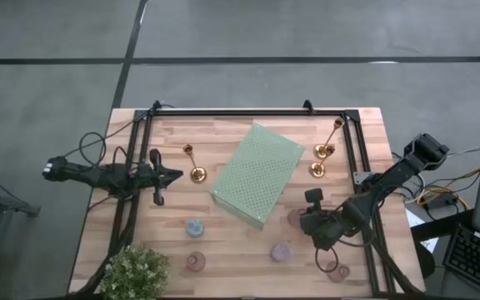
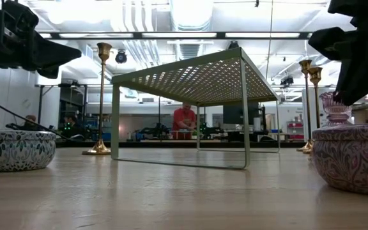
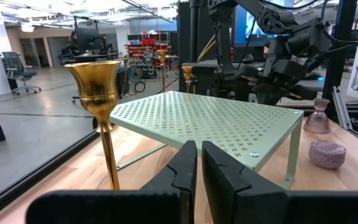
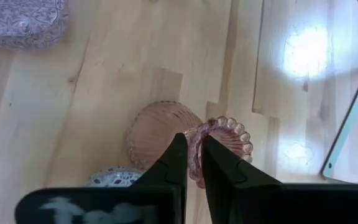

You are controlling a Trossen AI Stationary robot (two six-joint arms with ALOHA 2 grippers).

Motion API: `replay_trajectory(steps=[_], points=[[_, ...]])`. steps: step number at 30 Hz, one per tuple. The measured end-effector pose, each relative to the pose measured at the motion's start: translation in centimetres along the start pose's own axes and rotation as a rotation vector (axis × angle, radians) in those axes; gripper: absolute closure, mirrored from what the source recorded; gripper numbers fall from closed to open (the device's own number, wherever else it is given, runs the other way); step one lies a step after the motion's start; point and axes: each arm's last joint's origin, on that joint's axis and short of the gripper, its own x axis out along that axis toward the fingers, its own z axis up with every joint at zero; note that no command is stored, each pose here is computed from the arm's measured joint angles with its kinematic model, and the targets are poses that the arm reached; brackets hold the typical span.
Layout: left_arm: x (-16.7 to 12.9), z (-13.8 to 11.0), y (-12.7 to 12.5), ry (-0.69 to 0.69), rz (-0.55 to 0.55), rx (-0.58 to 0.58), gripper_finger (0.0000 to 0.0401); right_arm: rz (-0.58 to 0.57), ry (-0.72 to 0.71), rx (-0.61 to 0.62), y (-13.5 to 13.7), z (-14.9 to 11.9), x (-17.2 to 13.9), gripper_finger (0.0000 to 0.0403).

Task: Pick & Place candle stick holders
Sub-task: Put the top purple glass candle holder on the shelf

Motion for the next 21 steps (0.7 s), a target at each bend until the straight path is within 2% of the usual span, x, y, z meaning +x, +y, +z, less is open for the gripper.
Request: replay_trajectory(steps=[8, 21], points=[[0.0, 0.0, 0.0, 0.000, 0.000, 0.000, 0.0373, -0.004, 0.044, -0.027, -0.9, 1.9, -3.1, 0.0381], [0.0, 0.0, 0.0, 0.000, 0.000, 0.000, 0.0373, 0.008, -0.007, -0.081, -2.7, 5.5, -8.8, 0.0381]])
